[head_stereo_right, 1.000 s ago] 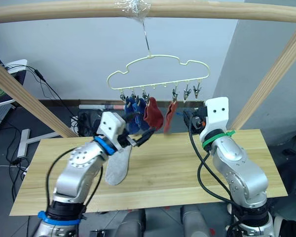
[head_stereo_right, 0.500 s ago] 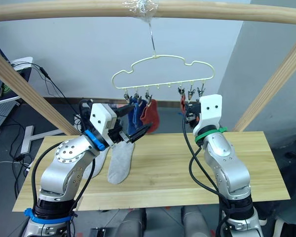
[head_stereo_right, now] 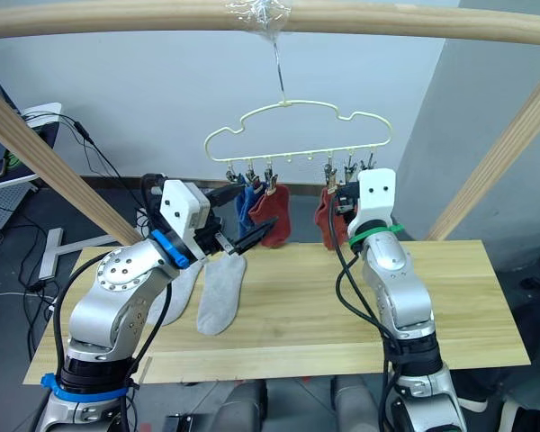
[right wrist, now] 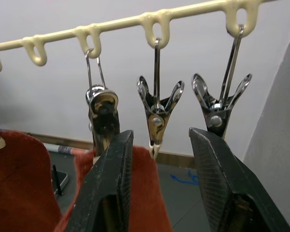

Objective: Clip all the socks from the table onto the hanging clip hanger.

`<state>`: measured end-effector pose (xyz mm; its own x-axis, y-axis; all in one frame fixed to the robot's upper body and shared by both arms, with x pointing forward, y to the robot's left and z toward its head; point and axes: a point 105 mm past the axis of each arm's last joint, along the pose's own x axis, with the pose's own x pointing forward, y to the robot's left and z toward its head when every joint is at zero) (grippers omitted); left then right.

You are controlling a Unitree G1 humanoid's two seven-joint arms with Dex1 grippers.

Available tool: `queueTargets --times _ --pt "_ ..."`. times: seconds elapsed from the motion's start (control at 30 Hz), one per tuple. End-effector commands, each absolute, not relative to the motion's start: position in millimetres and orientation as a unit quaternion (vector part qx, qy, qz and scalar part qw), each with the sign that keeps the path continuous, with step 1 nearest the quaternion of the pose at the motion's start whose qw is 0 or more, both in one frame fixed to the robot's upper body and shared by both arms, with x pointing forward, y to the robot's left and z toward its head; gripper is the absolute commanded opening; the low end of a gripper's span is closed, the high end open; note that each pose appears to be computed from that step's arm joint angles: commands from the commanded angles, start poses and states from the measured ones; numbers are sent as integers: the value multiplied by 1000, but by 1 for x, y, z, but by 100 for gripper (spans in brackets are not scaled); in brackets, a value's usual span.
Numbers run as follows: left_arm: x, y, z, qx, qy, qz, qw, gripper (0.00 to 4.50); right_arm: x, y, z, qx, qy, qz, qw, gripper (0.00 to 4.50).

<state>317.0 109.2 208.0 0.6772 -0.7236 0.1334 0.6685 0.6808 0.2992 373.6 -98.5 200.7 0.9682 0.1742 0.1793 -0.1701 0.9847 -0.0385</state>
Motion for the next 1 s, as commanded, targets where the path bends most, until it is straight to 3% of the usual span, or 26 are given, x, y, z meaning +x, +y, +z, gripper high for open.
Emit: queueTargets --times 0.03,0.3,0.63,1.0 --pt "309 107 225 119 -153 -385 902 450 374 -100 218 -6 -129 80 988 190" --pt "309 104 238 109 -164 -393 898 450 383 -100 224 -11 -141 78 987 190" --pt "293 87 255 23 -142 -482 865 450 385 -90 230 -10 -154 97 983 190" --pt "292 80 261 36 -150 -488 859 450 389 -84 238 -6 -164 108 981 190"
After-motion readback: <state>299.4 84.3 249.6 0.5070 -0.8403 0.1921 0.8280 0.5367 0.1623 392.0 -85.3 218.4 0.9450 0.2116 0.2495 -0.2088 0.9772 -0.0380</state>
